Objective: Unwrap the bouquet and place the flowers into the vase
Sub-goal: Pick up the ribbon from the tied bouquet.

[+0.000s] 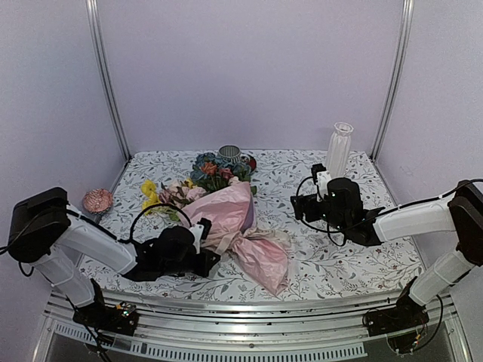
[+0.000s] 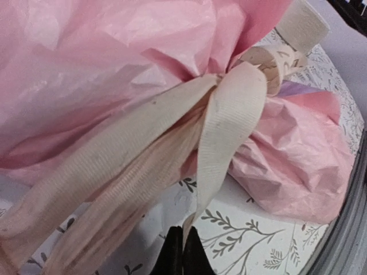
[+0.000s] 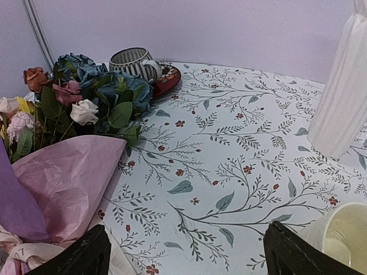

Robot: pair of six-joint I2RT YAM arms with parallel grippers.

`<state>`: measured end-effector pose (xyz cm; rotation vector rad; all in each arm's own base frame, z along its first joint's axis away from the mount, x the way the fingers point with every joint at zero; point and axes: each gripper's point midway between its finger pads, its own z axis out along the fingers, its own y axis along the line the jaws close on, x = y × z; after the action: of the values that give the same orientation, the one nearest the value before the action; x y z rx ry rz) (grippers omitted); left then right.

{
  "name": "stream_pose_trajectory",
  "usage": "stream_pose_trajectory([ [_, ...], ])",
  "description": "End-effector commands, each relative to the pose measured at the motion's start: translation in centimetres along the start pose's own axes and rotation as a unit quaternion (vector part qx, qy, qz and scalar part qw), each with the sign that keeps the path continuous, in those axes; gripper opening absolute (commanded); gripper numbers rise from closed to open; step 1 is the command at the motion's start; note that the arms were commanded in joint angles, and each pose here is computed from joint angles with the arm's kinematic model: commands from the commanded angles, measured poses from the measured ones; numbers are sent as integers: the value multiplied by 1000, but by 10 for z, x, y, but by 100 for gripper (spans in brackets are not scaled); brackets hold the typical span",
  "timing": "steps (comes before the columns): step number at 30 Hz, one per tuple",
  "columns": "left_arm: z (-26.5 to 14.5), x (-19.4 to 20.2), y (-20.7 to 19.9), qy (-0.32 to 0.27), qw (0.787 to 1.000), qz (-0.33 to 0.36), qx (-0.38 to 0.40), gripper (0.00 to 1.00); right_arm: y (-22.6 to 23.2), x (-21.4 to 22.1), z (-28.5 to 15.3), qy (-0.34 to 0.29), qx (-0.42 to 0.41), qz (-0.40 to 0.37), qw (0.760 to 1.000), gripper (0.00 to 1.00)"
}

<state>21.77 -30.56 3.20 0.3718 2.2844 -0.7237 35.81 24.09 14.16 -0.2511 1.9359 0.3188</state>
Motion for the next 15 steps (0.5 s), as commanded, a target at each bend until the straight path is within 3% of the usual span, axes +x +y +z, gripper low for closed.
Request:
stream_pose_trajectory([
  [1,-17,-10,3,-13,1000,2,-5,0,0,-5,-1,-9,-1,-1,1000,95],
  [9,-49,-20,20,-30,999,-13,-32,0,10,1,4,7,-25,-7,1000,95],
  [15,-77,-33,51,-56,995,-63,-56,0,20,3,4,13,-55,-15,998,94],
])
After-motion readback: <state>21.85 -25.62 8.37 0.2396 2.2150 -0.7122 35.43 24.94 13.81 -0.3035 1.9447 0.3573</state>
